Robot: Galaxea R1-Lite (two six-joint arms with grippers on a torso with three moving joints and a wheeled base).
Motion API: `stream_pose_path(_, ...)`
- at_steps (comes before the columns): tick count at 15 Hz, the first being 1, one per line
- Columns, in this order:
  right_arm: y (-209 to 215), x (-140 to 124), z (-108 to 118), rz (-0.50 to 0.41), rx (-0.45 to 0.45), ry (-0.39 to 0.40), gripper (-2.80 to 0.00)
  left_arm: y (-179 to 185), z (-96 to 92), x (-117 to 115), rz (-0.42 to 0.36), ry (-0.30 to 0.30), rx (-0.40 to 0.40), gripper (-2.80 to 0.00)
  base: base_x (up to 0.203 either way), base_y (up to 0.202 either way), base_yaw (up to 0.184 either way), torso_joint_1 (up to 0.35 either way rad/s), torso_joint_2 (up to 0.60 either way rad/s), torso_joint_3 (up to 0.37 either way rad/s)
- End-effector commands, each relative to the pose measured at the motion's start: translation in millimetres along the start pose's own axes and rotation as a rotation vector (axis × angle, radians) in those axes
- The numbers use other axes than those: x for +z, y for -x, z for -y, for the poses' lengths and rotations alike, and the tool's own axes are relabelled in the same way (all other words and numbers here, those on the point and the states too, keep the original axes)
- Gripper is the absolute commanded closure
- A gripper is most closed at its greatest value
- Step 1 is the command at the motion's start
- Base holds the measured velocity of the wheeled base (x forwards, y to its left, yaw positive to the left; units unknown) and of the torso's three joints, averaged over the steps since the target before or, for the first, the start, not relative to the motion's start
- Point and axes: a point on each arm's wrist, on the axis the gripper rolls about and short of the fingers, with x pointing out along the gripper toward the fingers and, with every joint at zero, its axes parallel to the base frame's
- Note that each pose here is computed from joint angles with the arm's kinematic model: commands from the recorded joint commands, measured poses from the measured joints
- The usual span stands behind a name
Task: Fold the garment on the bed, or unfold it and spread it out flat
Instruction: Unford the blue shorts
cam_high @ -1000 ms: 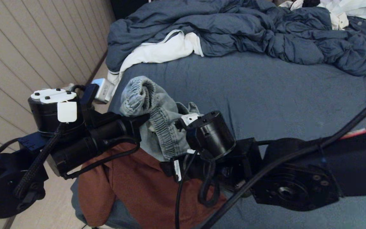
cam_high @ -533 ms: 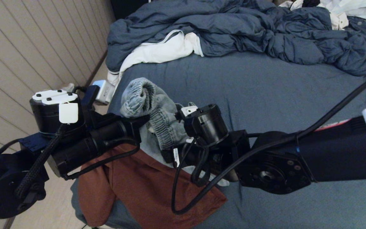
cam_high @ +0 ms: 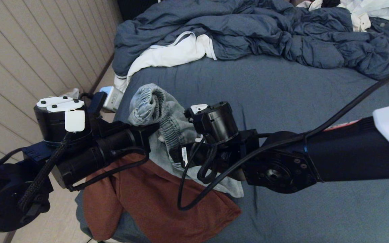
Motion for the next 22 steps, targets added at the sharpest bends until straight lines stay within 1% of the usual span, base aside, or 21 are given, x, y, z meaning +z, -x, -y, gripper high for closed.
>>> stream_pose_path(1,1.0,1.7,-0.3,0.007,0.001,-0.003,-2.80,-0.5,-0.2,-0.5,0.001,0.001,-0.001,0.00,0.000,0.000,0.000,0.000,0.00,0.000)
stream_pose_path(5,10.4,2.0,-2.3,0.010,0.012,0.001,-2.80,-1.0,-0.2,-0.5,0.001,0.001,-0.001,0.00,0.000,0.000,0.000,0.000,0.00,0.000)
stream_pose_path(12,-19.1,-8.6,-4.1,-0.022,-0.007,0.028,-2.80,-0.5,0.1,0.7,0.005,0.001,-0.002,0.00,0.000,0.000,0.000,0.000,0.00,0.000)
stream_pose_path(13,-20.2,-7.6,-3.1,-0.020,-0.010,0.027,-2.80,0.2,0.4,1.5,0.008,0.001,-0.003,0.00,0.000,0.000,0.000,0.000,0.00,0.000)
stream_pose_path(16,-28.3,-5.0,9.2,-0.019,-0.037,0.020,-2.80,0.9,0.6,2.2,0.010,0.001,-0.003,0.00,0.000,0.000,0.000,0.000,0.00,0.000)
stream_pose_path(17,-29.5,-4.4,10.7,-0.017,-0.043,0.018,0.00,1.3,0.6,2.2,0.010,0.001,-0.003,0.00,0.000,0.000,0.000,0.000,0.00,0.000)
stream_pose_path(22,-26.9,3.1,10.3,0.026,-0.038,0.005,0.00,0.2,0.4,1.5,0.008,0.002,-0.005,0.00,0.000,0.000,0.000,0.000,0.00,0.000)
